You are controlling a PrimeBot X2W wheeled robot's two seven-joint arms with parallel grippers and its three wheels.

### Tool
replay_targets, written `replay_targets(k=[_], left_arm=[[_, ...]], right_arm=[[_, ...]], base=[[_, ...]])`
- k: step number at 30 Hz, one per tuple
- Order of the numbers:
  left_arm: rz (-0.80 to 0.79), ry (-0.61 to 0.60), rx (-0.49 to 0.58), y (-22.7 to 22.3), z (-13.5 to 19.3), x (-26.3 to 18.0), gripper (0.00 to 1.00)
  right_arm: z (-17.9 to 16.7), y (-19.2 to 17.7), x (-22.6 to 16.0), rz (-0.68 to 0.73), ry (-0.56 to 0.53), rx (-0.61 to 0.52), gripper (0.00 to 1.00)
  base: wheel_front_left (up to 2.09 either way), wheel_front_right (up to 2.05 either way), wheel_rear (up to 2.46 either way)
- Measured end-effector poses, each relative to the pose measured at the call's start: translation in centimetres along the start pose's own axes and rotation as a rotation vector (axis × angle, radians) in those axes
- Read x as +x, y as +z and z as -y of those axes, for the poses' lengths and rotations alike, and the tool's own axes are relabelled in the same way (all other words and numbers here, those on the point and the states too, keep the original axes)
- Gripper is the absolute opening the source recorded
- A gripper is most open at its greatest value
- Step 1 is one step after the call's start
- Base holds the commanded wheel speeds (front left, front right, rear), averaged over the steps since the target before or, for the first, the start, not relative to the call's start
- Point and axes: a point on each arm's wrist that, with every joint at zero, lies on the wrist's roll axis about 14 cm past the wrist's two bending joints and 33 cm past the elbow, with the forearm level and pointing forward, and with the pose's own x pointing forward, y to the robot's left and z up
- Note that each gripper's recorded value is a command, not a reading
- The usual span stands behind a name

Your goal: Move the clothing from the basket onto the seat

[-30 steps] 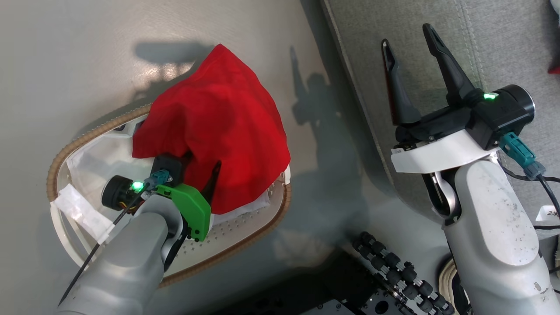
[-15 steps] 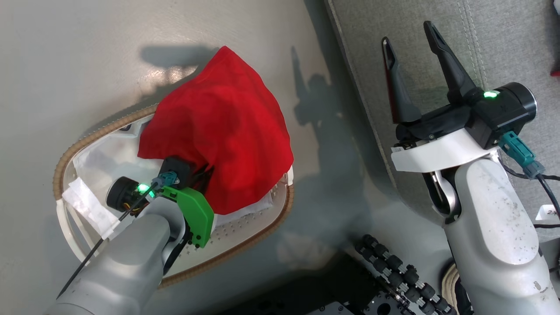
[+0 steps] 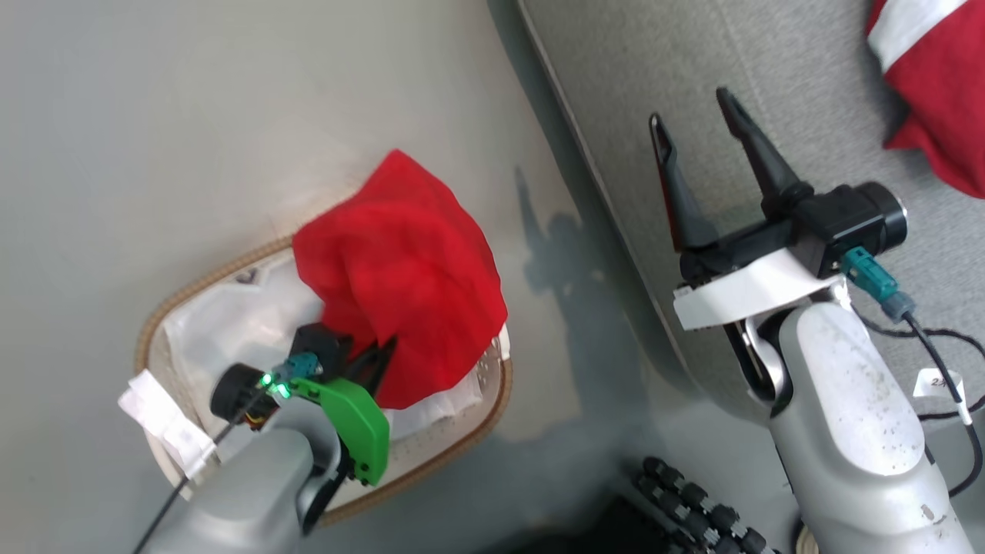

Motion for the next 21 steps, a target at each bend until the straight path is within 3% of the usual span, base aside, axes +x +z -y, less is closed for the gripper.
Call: replay_targets(k=[14,21], left_arm=[[0.248,0.068,0.031,5.6,5.0,-6.5,0.00],[0.452,0.104,0.121,10.8,7.2,-10.6,0.00]], right_arm=[[-0.2,4.1,-5.1,0.057,-0.023,0.010,1.00],[-1.7,5.9,-7.3,0.099,0.004,0.028,1.00]], base=[[0.00,0.00,0.00],[0.00,0.00,0.00]])
